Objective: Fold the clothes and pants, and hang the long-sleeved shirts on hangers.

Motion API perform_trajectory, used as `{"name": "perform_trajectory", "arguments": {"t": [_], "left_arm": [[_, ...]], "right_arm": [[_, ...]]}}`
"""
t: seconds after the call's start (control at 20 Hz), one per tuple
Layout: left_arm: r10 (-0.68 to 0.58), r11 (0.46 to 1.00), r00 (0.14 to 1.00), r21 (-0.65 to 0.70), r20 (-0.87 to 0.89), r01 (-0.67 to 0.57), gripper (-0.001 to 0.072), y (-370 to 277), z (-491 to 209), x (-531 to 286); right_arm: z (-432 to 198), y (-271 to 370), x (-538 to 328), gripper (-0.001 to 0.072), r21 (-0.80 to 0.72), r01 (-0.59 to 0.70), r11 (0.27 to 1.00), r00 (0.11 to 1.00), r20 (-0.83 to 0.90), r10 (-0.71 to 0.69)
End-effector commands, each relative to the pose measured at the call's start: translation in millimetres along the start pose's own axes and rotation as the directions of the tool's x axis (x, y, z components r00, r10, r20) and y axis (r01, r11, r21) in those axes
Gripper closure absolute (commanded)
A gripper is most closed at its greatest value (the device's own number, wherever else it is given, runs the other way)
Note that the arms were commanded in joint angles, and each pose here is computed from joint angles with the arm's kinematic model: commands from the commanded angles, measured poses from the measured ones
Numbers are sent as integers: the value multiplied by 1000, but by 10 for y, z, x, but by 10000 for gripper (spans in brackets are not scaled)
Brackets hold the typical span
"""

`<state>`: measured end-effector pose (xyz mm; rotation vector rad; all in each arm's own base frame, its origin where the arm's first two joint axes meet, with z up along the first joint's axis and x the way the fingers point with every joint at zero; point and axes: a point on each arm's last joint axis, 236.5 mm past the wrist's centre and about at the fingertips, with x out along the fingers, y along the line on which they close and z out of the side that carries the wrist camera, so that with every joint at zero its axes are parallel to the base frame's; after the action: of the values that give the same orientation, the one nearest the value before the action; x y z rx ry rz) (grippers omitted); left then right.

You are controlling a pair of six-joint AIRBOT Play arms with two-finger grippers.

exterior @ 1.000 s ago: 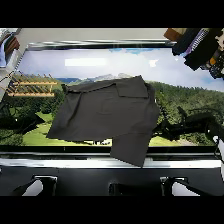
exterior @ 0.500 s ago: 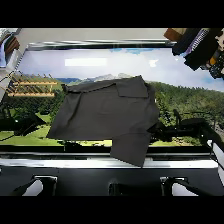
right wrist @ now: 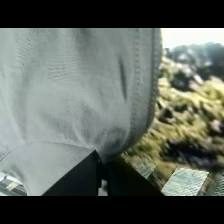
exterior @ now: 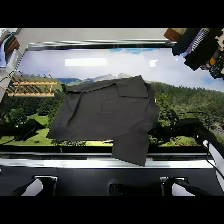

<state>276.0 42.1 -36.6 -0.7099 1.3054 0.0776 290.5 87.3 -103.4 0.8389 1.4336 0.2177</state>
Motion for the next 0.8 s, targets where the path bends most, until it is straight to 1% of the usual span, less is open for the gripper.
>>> {"name": "perform_trajectory", "arguments": {"t": [0.0, 0.25, 0.55, 0.75], "left_arm": [[-1, 1000, 1000, -23, -1, 1, 175, 273, -70, 187], [-27, 998, 999, -64, -42, 25, 175, 345, -97, 457], [-66, 993, 997, -99, -40, 62, 176, 307, -45, 578], [-65, 996, 994, -61, -85, 59, 179, 209, -127, 708]], "right_arm": [[-124, 124, -75, 668, 0, -27, 1000, 999, -34, 27], [-120, 219, -173, 668, -10, -39, 999, 999, -8, 38], [-215, 257, -185, 668, -6, -52, 999, 998, -46, 52], [-221, 260, -185, 668, 7, -53, 999, 997, -49, 53]]}}
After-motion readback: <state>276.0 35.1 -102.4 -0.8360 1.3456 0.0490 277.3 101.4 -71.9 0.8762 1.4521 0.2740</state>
